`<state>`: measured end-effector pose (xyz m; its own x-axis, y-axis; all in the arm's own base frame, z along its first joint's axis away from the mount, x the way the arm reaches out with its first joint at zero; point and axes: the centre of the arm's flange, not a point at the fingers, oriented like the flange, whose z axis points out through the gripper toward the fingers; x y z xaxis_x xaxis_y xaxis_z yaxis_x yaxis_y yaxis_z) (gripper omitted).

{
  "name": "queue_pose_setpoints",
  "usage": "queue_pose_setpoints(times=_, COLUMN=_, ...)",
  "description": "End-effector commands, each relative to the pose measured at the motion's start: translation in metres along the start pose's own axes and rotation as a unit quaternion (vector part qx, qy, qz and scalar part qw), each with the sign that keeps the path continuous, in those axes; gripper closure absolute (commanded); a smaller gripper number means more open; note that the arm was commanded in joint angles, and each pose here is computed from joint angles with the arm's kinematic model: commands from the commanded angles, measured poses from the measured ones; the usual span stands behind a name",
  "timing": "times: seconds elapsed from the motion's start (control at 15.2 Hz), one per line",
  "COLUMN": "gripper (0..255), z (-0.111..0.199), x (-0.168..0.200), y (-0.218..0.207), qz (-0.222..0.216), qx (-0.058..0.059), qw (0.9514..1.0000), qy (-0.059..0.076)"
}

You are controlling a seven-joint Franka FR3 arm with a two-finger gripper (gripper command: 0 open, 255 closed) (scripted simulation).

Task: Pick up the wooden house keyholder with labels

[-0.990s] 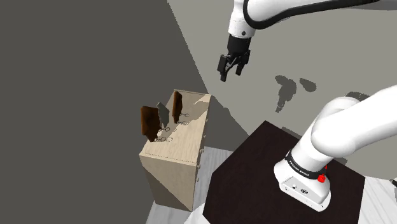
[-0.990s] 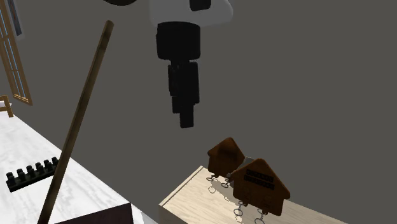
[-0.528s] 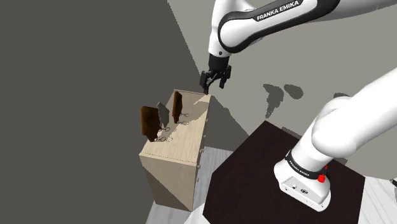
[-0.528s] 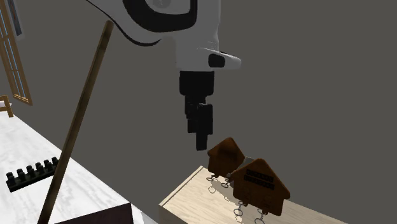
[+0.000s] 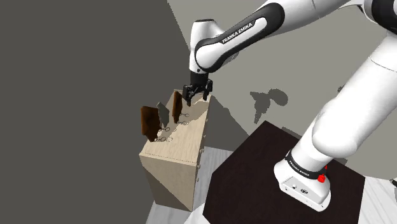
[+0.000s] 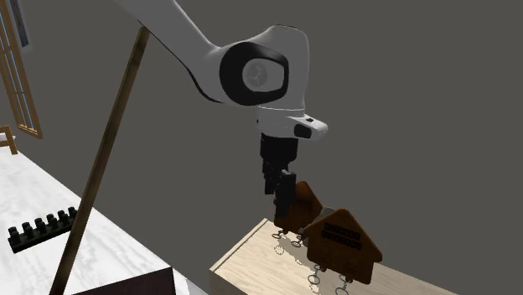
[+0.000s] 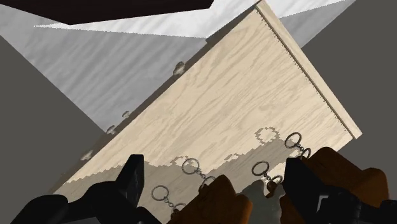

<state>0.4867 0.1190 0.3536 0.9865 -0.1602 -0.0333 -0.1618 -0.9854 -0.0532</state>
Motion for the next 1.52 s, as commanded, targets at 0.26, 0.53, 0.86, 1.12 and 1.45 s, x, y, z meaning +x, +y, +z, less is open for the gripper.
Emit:
queue_pose_setpoints(times=0.26, gripper=0, z=0.061, x=0.041, y=-0.034, qz=0.015, qx=0.009, qw=0.9998, qy=-0.009)
queue_pose_setpoints(times=0.53, gripper=0, z=0.101, x=0.067, y=-0.056, qz=0.025, qx=0.014, qw=0.9995, qy=-0.015)
queue_pose_setpoints(times=0.86, gripper=0, z=0.151, x=0.101, y=-0.084, qz=0.037, qx=0.021, qw=0.9988, qy=-0.022)
queue_pose_setpoints(times=1.12, gripper=0, z=0.182, x=0.117, y=-0.098, qz=0.043, qx=0.025, qw=0.9984, qy=-0.026)
queue_pose_setpoints(times=1.45, gripper=0, z=0.208, x=0.118, y=-0.096, qz=0.043, qx=0.025, qw=0.9984, qy=-0.026)
